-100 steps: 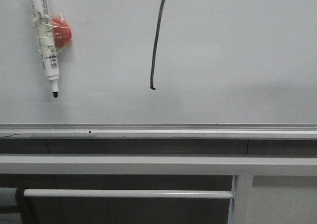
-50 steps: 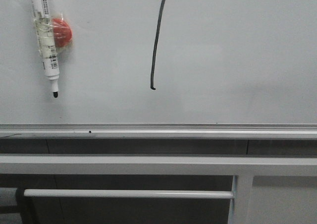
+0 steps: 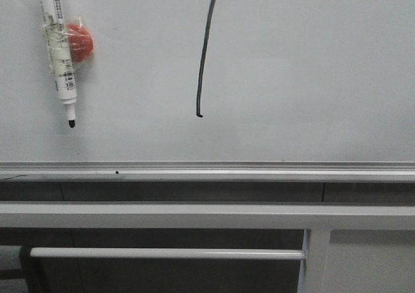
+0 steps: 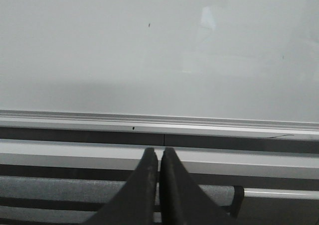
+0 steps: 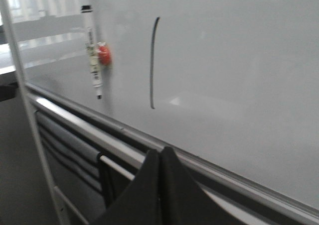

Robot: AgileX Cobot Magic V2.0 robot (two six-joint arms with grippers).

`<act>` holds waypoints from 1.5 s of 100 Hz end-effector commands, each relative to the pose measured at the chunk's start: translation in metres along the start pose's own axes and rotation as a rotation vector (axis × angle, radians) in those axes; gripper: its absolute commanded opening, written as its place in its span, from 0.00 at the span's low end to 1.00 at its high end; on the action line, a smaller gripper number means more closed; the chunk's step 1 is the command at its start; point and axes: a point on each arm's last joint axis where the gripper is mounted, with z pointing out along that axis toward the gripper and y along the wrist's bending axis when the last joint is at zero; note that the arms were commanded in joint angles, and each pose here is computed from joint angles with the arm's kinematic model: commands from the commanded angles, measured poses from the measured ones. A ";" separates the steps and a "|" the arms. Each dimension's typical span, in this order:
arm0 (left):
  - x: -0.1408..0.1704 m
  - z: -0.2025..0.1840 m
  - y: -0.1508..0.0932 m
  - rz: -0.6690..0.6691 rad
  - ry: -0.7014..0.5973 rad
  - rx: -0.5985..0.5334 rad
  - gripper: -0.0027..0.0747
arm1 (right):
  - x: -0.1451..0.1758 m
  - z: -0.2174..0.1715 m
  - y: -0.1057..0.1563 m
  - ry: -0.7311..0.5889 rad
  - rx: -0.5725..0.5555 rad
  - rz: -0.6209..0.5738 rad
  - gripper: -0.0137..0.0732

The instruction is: Write number 1 on whiteboard

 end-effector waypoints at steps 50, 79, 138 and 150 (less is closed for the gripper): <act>-0.005 -0.001 -0.001 -0.006 -0.083 0.010 0.01 | 0.032 -0.014 -0.033 0.262 0.628 0.086 0.08; -0.005 -0.001 -0.001 -0.006 -0.083 0.010 0.01 | 0.031 -0.020 -0.040 0.266 0.770 0.055 0.08; -0.005 -0.001 -0.001 -0.006 -0.083 0.010 0.01 | 0.031 -0.023 -0.043 0.291 0.849 -0.008 0.08; -0.005 -0.001 -0.001 -0.006 -0.083 0.010 0.01 | 0.030 -0.022 -0.041 0.297 0.828 -0.036 0.08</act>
